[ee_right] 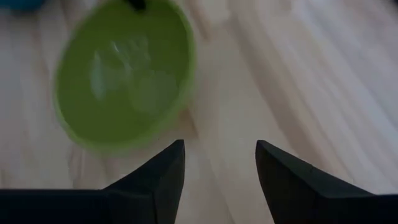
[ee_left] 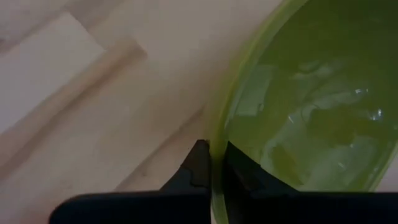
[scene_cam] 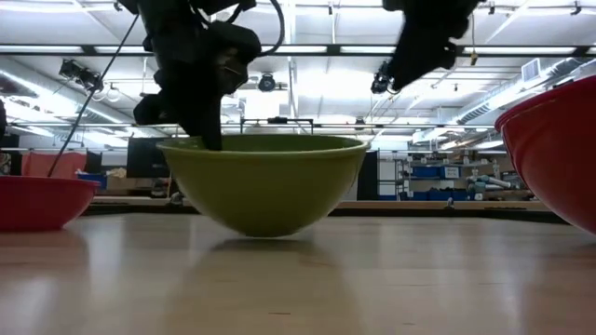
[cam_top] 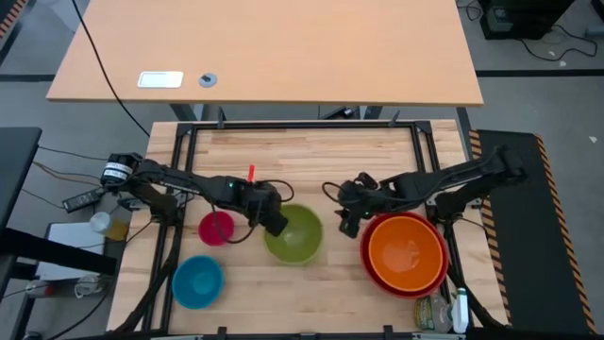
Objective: Nest bowls inside each other
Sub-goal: Stack the green bowl on top of the orange bowl
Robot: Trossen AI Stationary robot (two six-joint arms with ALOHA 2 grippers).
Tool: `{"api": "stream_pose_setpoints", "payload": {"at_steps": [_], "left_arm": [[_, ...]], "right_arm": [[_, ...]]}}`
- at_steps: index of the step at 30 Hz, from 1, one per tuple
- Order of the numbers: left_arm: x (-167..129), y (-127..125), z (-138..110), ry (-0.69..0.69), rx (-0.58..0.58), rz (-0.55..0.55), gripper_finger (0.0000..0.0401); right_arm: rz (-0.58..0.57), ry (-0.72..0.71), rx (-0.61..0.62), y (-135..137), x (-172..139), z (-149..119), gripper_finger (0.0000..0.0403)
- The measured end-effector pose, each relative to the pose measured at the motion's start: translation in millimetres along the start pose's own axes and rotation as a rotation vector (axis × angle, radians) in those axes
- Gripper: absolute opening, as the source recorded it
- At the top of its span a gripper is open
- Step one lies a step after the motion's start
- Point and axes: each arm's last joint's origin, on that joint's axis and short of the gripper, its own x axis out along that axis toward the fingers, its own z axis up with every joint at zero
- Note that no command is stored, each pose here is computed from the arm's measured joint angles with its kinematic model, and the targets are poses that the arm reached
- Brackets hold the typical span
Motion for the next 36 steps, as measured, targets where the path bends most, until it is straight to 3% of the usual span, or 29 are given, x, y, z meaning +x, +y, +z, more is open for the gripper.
{"api": "stream_pose_setpoints", "payload": {"at_steps": [6,13,22,30,36], "left_arm": [[-1,-2,6,-0.148,-0.123,0.019,0.0012],[-6,-11,8,-0.304,-0.186,-0.016,0.0013],[-8,-17,15,-0.381,-0.231,-0.083,0.0016],[-9,-20,18,-0.404,-0.205,-0.11,0.0027],[-10,-24,20,-0.435,-0.205,-0.146,0.0092]], "right_arm": [[-0.1,-0.135,0.0,2,13,12,0.0203],[-0.181,-0.113,-0.003,-8,29,15,0.0216],[-0.239,-0.061,-0.024,-15,49,15,0.021],[-0.255,-0.017,-0.014,-17,64,13,0.0138],[-0.258,0.005,-0.01,-22,64,13,0.0055]]}}
